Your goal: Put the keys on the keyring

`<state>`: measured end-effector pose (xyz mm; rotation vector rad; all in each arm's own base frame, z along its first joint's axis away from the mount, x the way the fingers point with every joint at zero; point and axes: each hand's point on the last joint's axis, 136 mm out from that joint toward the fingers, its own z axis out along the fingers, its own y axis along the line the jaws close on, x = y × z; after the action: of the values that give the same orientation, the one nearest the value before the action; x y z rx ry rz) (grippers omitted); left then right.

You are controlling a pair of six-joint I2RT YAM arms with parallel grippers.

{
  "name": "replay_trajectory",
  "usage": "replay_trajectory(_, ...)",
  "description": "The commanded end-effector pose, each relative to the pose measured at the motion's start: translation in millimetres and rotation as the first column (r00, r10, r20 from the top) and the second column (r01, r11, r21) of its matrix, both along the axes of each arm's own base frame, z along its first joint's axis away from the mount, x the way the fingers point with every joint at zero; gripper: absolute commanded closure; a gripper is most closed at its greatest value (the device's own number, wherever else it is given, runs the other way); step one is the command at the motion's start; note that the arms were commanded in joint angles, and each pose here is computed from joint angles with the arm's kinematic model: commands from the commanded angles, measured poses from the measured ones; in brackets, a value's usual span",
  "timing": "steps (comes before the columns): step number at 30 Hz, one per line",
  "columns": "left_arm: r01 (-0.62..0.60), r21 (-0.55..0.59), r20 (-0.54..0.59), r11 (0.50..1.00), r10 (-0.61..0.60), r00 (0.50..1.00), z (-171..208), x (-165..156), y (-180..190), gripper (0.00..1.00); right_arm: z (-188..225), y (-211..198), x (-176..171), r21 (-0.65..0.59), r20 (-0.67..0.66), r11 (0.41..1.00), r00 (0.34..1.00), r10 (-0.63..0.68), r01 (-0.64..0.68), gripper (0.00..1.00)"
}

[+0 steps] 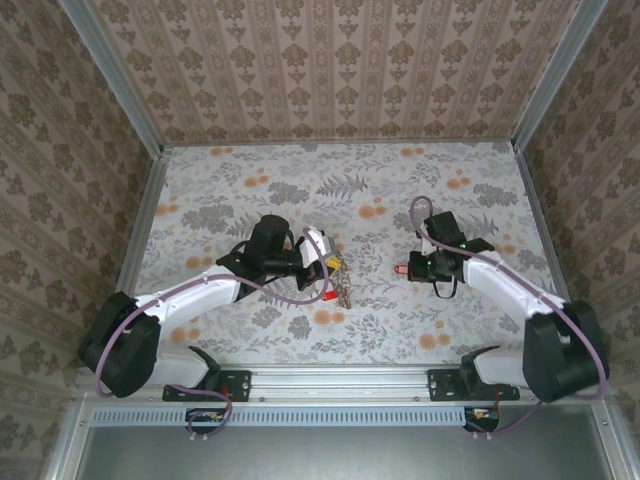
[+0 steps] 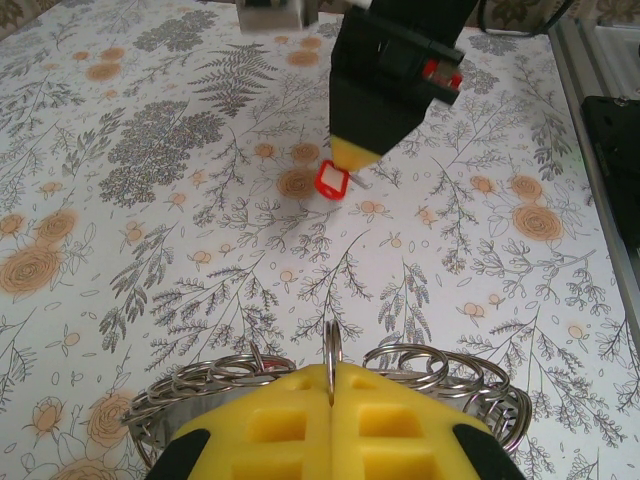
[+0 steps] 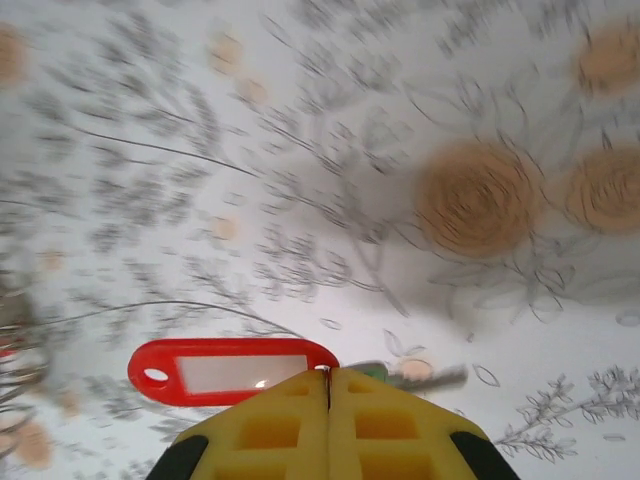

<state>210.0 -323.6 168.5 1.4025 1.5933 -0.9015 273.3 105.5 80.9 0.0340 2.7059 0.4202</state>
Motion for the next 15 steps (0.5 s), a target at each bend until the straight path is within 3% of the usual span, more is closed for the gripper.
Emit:
replay_trajectory(1,0.015,-0.046,0.027,0.999,-0.013,1.0,21,3,-7,1.0,38,27,2,0.05,0.208,0.983,0.964,0.162,-0.176,0.99)
replay_trajectory(3,0.016,-0.049,0.033,0.999,-0.014,0.999,23,3,-7,1.0,57,39,-4,0.001,0.338,0.954,0.898,0.281,-0.299,0.99)
replay_trajectory(5,0.016,-0.049,0.034,0.999,-0.015,0.999,23,3,-7,1.0,66,49,-15,-0.137,0.429,0.895,0.789,0.44,-0.425,1.0)
replay_trajectory(8,0.016,-0.048,0.035,0.999,-0.015,0.999,23,2,-7,1.0,64,42,-21,-0.397,0.426,0.797,0.677,0.6,-0.456,1.0)
replay_trajectory(10,0.017,-0.047,0.036,0.999,-0.015,0.999,23,2,-7,1.0,57,32,-22,-0.487,0.346,0.753,0.694,0.632,-0.443,1.0)
replay_trajectory(12,0.018,-0.049,0.04,0.999,-0.016,0.999,24,3,-8,1.0,47,31,-29,-0.463,0.24,0.734,0.727,0.644,-0.497,1.0)
replay_trajectory(13,0.019,-0.05,0.041,0.999,-0.017,0.999,25,3,-8,1.0,41,29,-34,-0.389,0.182,0.777,0.785,0.592,-0.495,1.0)
replay_trajectory(15,0.021,-0.05,0.039,0.999,-0.019,0.999,24,3,-9,1.0,41,45,-39,-0.152,0.108,0.829,0.825,0.555,-0.537,1.0)
